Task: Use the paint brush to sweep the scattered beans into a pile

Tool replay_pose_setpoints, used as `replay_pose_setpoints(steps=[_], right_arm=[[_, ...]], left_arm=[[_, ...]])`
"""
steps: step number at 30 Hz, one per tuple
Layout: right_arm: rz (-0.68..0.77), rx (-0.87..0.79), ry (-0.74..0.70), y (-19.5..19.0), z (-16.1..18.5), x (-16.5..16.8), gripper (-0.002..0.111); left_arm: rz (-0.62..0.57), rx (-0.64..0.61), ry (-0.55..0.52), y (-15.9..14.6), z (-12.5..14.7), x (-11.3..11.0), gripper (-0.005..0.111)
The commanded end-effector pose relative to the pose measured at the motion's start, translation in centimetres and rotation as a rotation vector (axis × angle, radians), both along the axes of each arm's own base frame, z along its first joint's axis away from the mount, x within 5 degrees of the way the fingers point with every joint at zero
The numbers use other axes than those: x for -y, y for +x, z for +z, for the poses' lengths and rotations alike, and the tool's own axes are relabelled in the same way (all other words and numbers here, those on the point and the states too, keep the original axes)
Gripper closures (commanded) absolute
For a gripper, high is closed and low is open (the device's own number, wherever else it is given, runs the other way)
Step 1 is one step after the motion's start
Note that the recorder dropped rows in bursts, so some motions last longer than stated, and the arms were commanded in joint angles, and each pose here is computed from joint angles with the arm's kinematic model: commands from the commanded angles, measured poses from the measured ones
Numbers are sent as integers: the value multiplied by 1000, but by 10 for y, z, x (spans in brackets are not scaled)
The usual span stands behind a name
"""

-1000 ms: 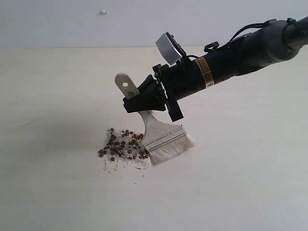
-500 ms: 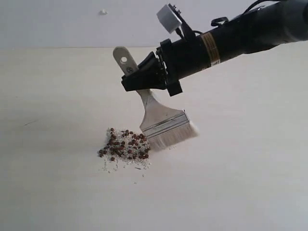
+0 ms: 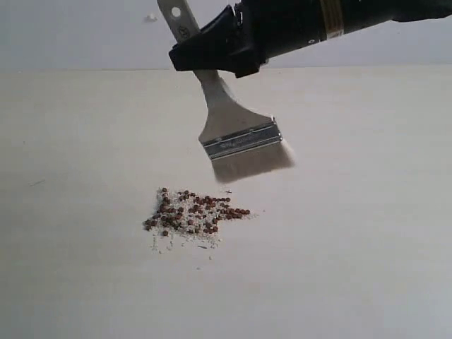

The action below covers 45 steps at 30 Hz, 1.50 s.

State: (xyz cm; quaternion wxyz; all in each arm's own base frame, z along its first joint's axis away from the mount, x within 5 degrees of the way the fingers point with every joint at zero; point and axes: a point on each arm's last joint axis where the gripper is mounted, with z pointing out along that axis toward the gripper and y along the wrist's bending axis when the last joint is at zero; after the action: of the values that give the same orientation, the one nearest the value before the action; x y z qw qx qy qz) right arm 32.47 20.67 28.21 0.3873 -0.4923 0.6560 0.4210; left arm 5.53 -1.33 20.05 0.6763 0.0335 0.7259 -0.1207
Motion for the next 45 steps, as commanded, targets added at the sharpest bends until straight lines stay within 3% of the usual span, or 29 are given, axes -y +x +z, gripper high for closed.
replay_pose_setpoints(steps=[1,6,10,13,16,22,30,34,45], right_arm=[[-269,58,-62,0,6,-18,108],[-643,172,-184,2,-7,-30,108],[-970,358,-329,-9,-19,-30,108],[-1132,476,-408,-26,-26,-32,108],[-1206,516,-440,-41,-38,-35,108],[-1292,500,-493,-51,-81,-36,108],[-1263,349,-523,-48,-140,-47,108],[-1227,235,-481,-51,-148,-54,108],[-1127,162,-384,-69,-140,-89,108]], left_arm=[[2,10,-10,0,1,0,107],[2,10,-10,0,1,0,107],[2,10,-10,0,1,0,107],[2,10,-10,0,1,0,107],[2,10,-10,0,1,0,107],[2,10,-10,0,1,0,107],[2,10,-10,0,1,0,107],[2,10,-10,0,1,0,107],[2,10,-10,0,1,0,107]])
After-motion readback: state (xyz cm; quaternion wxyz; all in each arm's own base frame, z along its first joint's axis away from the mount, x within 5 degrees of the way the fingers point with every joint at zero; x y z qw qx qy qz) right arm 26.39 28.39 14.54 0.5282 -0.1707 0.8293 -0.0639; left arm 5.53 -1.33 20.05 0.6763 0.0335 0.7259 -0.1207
